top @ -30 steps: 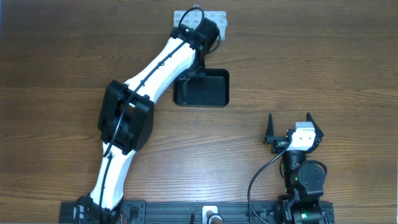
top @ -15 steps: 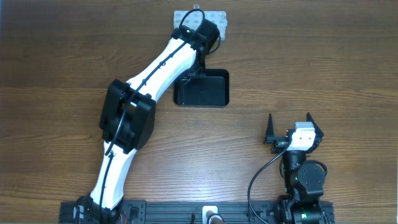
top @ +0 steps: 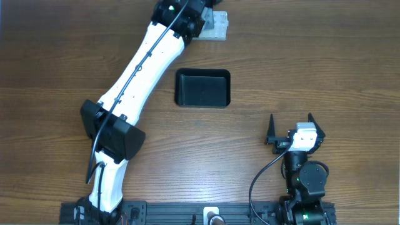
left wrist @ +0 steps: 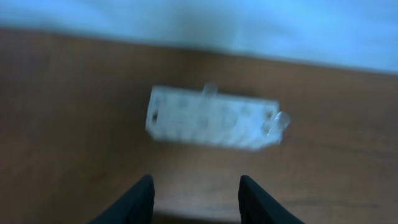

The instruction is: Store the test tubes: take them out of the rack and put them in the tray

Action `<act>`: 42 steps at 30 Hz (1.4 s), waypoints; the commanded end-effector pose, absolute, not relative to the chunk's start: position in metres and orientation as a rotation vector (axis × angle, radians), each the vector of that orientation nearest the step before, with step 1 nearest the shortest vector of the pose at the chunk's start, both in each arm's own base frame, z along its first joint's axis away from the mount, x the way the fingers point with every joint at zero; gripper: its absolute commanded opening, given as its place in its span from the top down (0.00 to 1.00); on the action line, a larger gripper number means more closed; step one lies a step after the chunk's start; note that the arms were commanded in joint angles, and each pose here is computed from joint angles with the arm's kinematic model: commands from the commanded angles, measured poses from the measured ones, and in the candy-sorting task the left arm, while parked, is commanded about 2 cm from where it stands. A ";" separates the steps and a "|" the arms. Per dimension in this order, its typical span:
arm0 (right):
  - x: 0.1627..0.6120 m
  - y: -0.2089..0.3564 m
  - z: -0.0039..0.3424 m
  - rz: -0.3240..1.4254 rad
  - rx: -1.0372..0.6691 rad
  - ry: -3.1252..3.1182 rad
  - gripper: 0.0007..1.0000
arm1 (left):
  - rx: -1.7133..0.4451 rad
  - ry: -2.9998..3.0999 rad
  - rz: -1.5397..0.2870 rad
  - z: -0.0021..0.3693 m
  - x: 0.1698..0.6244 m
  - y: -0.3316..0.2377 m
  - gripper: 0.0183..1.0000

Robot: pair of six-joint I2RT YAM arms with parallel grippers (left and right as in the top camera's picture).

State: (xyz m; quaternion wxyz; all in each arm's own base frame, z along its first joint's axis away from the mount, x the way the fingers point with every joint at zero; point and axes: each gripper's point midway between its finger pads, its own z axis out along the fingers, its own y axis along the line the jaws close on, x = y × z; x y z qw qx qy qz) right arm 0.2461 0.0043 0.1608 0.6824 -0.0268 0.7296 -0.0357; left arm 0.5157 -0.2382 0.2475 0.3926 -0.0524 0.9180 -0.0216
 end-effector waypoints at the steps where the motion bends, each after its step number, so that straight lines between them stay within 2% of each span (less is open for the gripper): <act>1: 0.246 0.003 0.159 -0.089 -0.055 1.634 0.01 | -0.043 2.288 0.038 0.247 0.540 -0.216 0.57; 6: 0.246 0.003 0.159 -0.089 -0.055 1.634 0.01 | 0.086 2.251 -0.049 0.240 0.570 -0.218 0.56; 11: 0.246 0.003 0.159 -0.089 -0.055 1.634 0.01 | 0.207 2.235 -0.153 0.215 0.596 -0.224 0.55; 16: 0.246 0.003 0.159 -0.089 -0.055 1.634 0.01 | 0.263 2.264 -0.218 0.186 0.607 -0.226 0.55; 20: 0.246 0.003 0.159 -0.089 -0.055 1.634 0.01 | 0.417 2.240 -0.313 0.172 0.610 -0.241 0.55; 36: 0.246 0.003 0.159 -0.089 -0.055 1.634 0.01 | 0.424 2.311 -0.326 0.124 0.615 -0.240 0.55; 42: 0.246 0.003 0.159 -0.089 -0.055 1.634 0.01 | 0.423 2.297 -0.328 0.121 0.619 -0.241 0.55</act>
